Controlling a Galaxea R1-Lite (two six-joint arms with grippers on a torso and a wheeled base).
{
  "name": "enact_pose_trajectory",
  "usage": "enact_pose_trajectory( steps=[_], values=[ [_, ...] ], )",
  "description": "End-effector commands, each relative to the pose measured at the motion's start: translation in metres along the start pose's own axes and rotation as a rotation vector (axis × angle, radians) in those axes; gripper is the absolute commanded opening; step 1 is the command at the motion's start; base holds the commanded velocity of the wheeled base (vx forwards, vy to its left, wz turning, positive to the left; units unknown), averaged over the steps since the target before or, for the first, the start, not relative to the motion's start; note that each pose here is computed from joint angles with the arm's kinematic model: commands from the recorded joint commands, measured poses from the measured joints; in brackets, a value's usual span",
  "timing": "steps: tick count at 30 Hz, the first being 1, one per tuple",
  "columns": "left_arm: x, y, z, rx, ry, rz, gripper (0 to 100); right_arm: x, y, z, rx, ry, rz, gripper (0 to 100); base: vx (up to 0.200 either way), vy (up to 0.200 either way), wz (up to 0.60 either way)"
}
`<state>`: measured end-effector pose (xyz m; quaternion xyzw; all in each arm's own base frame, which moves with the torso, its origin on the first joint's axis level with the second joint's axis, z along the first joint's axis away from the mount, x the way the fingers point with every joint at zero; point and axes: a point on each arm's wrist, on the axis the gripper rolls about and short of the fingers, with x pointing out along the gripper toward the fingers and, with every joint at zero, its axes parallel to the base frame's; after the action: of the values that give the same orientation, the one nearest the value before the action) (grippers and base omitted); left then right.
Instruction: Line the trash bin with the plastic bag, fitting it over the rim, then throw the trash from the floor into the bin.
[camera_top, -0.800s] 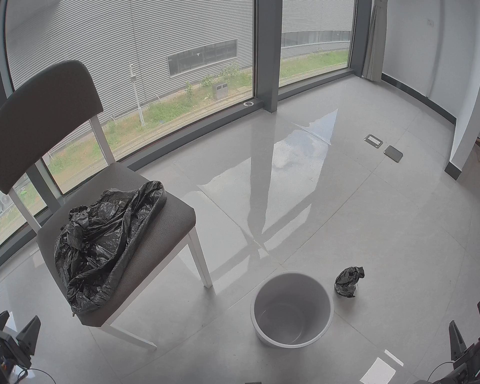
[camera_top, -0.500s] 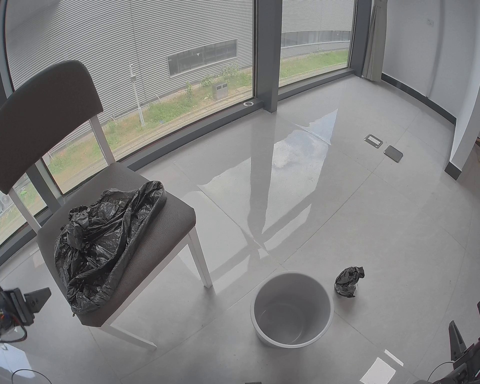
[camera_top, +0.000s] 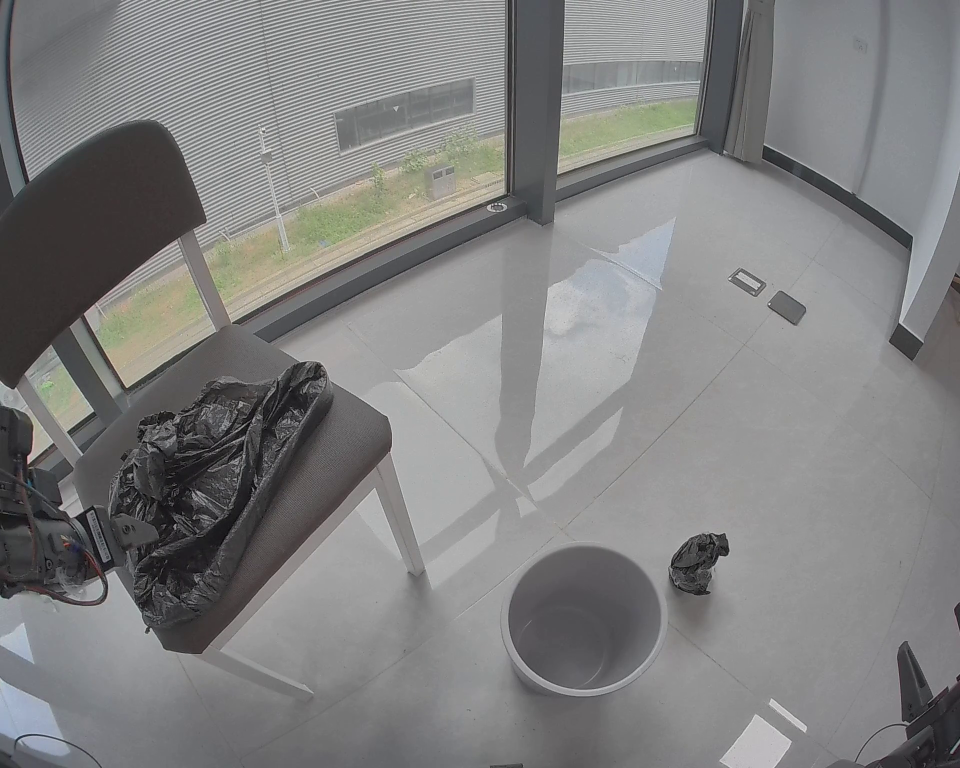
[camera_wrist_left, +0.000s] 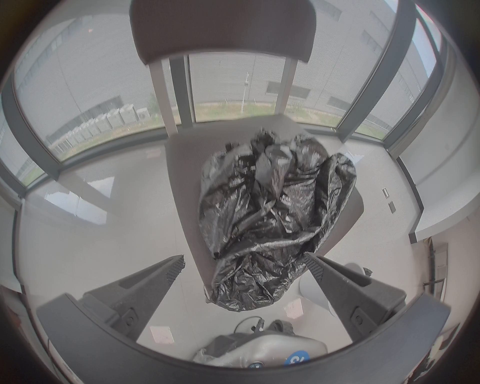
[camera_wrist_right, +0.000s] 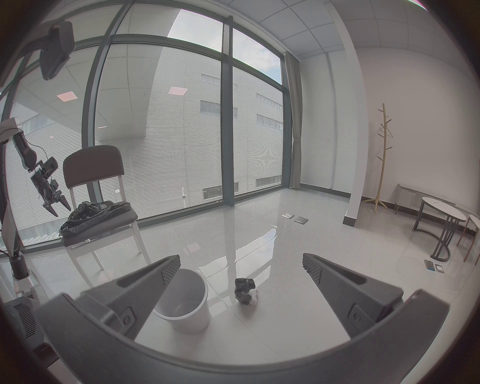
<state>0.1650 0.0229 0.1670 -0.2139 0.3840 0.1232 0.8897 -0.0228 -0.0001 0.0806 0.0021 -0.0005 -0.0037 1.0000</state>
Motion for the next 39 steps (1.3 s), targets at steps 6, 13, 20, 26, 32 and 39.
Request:
enact_pose_trajectory(
  steps=[6, 13, 20, 26, 32, 39],
  values=[
    [0.023, 0.007, -0.001, -0.029, 0.097, 0.023, 100, 0.0, 0.0, -0.005, 0.0, 0.0, 0.0, 100, 0.0, 0.0, 0.0],
    [0.045, 0.008, 0.004, -0.04, 0.131, -0.005, 100, 0.0, 0.0, -0.005, 0.0, 0.0, 0.0, 100, 0.0, 0.0, 0.0],
    [0.061, 0.012, 0.002, -0.048, 0.143, 0.004, 100, 0.0, 0.0, -0.005, 0.0, 0.001, -0.003, 100, 0.0, 0.0, 0.0],
    [0.063, 0.013, 0.001, -0.046, 0.11, -0.009, 100, 0.0, 0.0, -0.005, 0.0, 0.0, -0.003, 100, 0.0, 0.0, 0.0],
    [0.068, 0.012, 0.001, -0.042, 0.124, -0.015, 0, 0.0, 0.0, -0.005, 0.0, 0.0, -0.003, 100, 0.0, 0.0, 0.0],
    [0.067, 0.012, 0.001, -0.04, 0.126, -0.023, 0, 0.0, 0.0, -0.005, 0.0, 0.0, -0.003, 100, 0.0, 0.0, 0.0]
  ],
)
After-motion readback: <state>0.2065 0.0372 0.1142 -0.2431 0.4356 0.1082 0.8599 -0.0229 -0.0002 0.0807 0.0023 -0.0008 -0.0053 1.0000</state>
